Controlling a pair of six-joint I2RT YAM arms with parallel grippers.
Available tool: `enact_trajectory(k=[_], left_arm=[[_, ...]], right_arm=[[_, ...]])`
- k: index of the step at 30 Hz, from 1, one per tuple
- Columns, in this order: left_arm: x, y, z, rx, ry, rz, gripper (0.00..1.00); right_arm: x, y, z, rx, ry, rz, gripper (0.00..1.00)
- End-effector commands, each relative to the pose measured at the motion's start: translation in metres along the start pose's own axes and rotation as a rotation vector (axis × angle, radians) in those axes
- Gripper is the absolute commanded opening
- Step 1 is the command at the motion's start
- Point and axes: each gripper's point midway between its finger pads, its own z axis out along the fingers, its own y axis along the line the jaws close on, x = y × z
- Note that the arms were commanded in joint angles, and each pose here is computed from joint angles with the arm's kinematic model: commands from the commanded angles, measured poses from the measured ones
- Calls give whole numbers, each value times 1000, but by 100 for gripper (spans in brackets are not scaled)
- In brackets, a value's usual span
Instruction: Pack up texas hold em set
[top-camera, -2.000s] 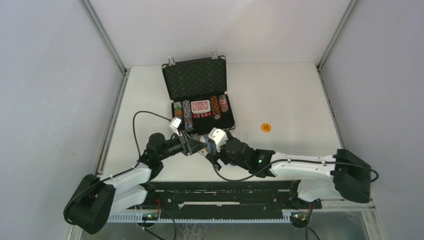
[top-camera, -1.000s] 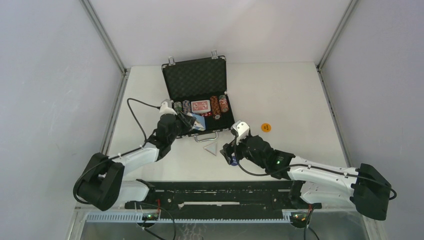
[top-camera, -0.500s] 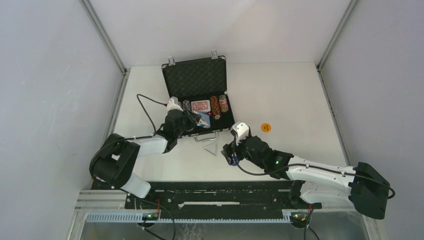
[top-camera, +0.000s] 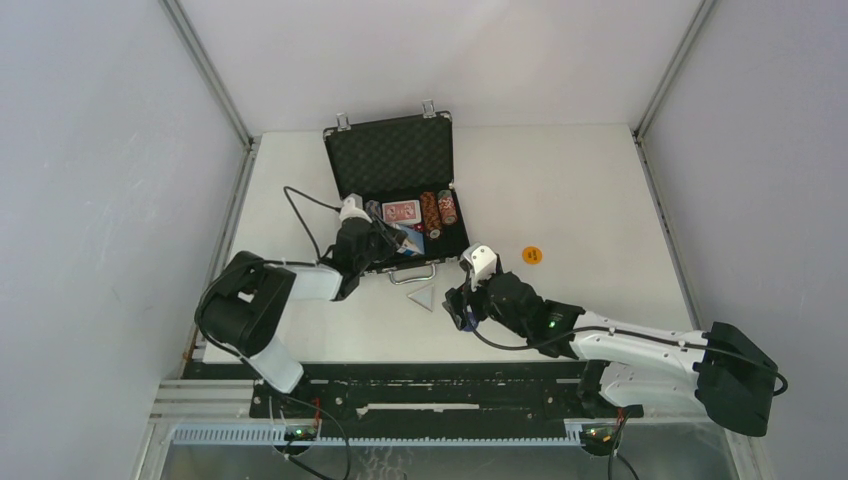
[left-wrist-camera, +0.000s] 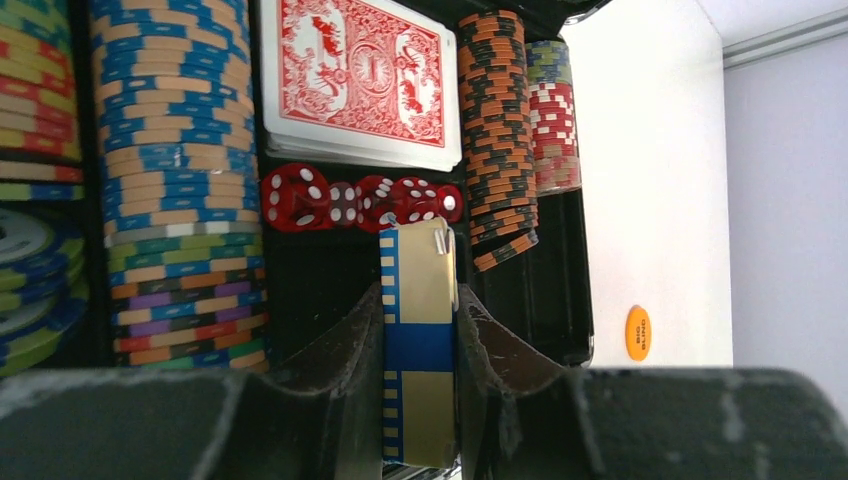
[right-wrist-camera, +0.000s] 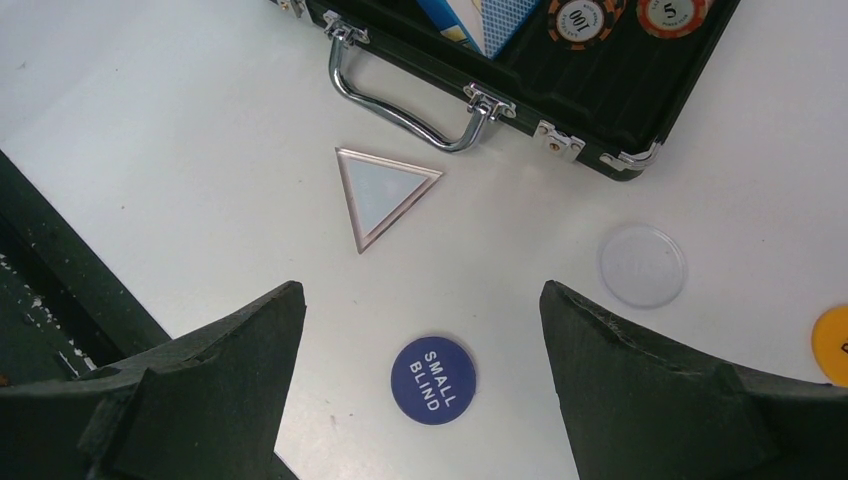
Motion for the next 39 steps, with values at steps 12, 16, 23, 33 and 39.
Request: enact_trajectory(k=[12, 16, 23, 33, 39], left_arm=[[-12, -33, 10, 109, -18, 24, 32], [-8, -27, 7, 79, 9, 51, 46], [-19, -14, 1, -44, 19, 176, 56], [-48, 3, -18, -221, -13, 342, 67], [-43, 7, -14, -233, 11, 351, 67]], right_arm=[[-7, 0, 3, 8, -29, 24, 94], [-6, 2, 3, -3, -25, 25, 94], [-4, 5, 4, -12, -13, 22, 94], [-5, 8, 5, -25, -15, 21, 94], [-6, 9, 5, -25, -16, 20, 94]])
